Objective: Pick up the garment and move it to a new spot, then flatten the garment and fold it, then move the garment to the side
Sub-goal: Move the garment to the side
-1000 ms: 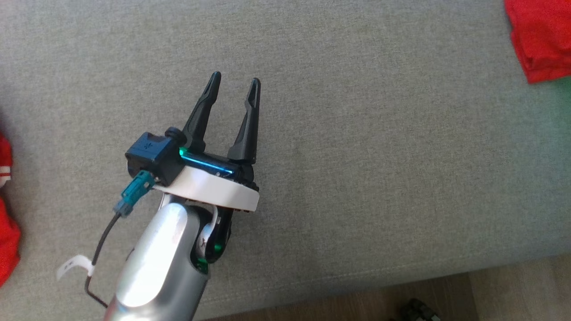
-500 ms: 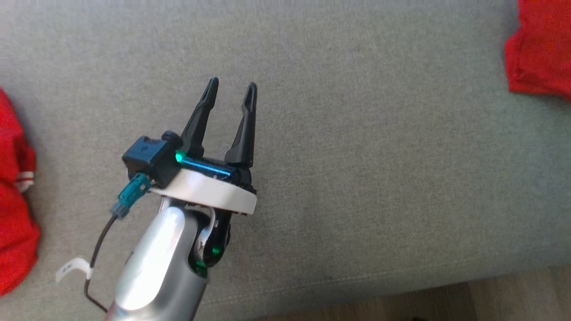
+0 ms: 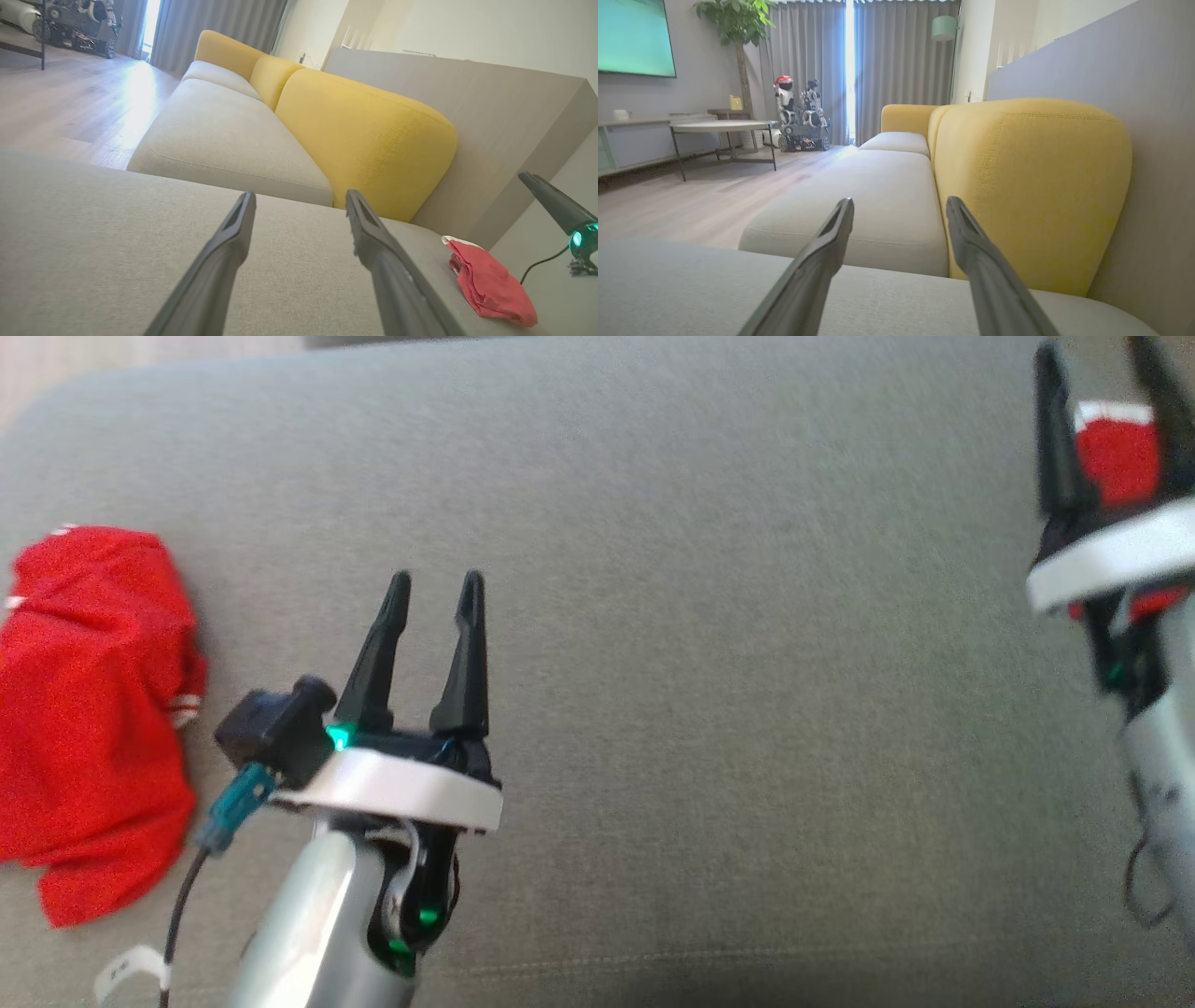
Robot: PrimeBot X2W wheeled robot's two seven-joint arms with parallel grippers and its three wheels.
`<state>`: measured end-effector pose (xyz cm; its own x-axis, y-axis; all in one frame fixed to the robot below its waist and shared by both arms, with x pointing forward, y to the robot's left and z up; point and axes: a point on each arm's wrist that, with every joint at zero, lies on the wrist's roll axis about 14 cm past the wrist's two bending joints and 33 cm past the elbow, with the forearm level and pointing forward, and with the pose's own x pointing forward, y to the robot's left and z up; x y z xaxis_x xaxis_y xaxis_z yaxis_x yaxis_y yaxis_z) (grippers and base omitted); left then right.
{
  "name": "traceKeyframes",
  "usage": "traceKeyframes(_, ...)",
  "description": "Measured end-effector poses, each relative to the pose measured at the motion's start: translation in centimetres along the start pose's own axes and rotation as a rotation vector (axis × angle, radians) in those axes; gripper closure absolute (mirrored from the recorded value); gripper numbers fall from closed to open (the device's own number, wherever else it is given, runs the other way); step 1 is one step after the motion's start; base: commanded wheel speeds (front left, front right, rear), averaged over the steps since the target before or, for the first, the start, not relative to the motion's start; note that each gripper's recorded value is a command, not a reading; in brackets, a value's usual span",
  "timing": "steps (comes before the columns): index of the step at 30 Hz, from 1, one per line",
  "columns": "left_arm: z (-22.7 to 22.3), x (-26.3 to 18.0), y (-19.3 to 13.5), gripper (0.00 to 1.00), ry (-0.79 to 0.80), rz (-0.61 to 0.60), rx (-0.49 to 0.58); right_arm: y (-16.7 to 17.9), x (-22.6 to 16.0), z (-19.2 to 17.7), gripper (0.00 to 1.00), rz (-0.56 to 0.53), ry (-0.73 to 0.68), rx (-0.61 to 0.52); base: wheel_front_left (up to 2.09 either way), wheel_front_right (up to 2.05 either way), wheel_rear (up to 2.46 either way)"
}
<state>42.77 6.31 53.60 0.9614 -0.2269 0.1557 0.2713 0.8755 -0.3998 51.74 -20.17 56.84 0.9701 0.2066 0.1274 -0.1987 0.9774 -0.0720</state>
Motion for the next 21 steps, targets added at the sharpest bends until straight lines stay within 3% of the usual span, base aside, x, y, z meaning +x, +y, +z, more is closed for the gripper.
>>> traceKeyframes(9, 1.4, -4.8, 2.5, 0.0, -0.016, 0.113, 0.028, 5.6, -5.3, -2.1, 0.0, 0.025, 0.006, 0.102, 0.0, 0.0, 0.0)
traceKeyframes(16, 0.7, -7.8, 4.0, 0.0, 0.013, 0.178, 0.045, 7.2, -8.5, -3.6, 0.0, -0.019, 0.032, 0.151, 0.0, 0.0, 0.0)
traceKeyframes(21, 0.7, -8.1, 4.4, 0.0, 0.014, 0.189, 0.053, 7.7, -9.6, -4.1, 0.0, -0.026, 0.046, 0.126, 0.0, 0.0, 0.0)
